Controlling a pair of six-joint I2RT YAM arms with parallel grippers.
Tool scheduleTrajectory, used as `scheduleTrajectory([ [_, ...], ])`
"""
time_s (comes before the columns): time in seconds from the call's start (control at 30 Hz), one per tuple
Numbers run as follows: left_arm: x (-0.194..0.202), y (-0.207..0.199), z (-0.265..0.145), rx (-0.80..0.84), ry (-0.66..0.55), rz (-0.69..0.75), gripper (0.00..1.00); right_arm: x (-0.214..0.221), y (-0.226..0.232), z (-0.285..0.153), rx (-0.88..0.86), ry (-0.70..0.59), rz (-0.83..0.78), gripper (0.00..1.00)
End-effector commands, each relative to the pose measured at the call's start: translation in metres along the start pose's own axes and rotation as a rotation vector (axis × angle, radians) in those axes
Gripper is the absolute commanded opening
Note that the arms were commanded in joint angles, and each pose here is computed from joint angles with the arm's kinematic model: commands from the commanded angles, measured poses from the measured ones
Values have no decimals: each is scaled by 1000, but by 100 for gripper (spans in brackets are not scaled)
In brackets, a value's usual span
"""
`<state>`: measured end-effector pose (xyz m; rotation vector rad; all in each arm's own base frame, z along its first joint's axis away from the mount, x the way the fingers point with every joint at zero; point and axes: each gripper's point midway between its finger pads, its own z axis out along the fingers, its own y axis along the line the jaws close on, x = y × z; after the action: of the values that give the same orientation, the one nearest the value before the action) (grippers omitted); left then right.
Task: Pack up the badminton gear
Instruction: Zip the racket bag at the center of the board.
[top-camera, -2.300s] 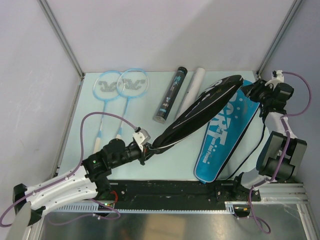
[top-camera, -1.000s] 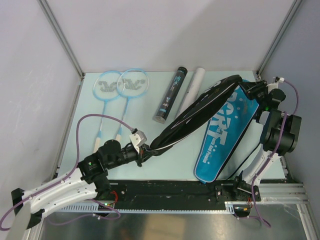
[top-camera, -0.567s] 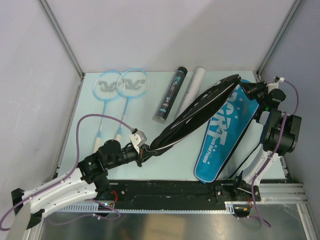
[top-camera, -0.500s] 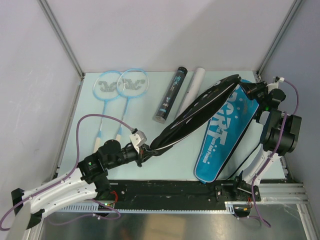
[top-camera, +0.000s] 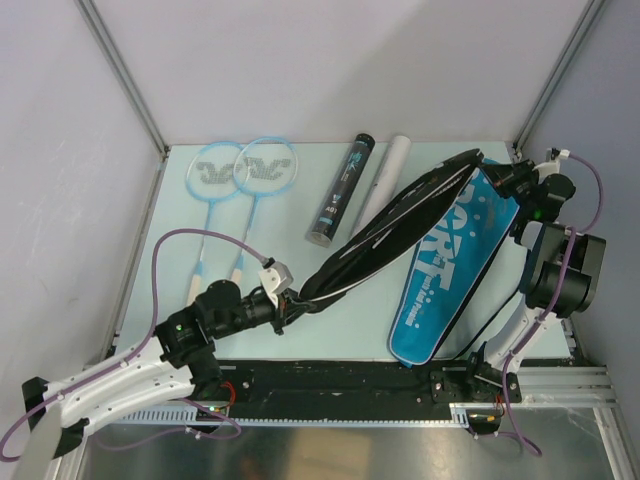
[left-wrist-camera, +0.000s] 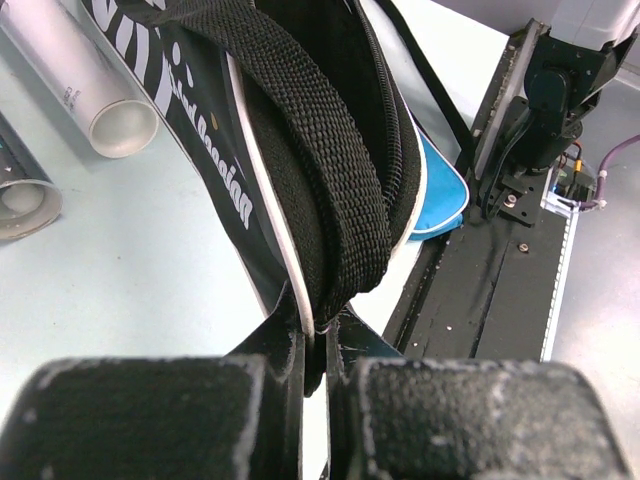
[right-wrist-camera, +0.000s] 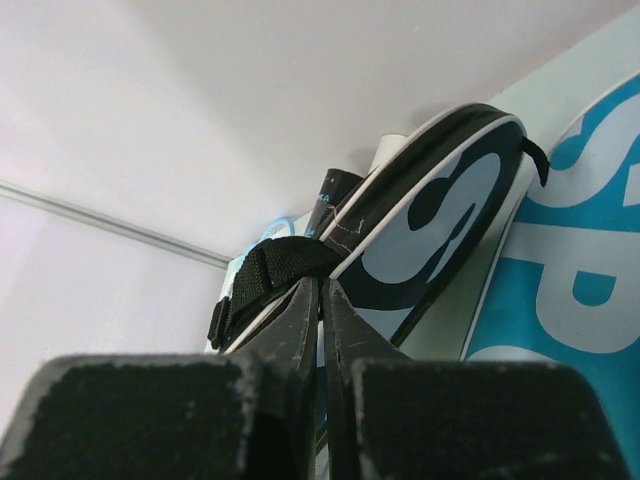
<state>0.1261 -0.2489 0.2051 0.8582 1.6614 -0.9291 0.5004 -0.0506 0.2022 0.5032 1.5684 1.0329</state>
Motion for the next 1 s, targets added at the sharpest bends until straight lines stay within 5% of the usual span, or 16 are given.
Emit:
scheduleTrajectory([
  [0.0,-29,-8,1,34,-91,8,0,-3,65,-5,-176,62,-153,0],
  [0.97,-23,-1,13,2,-38,6,0,31,85,-25,-134,230,-275,0],
])
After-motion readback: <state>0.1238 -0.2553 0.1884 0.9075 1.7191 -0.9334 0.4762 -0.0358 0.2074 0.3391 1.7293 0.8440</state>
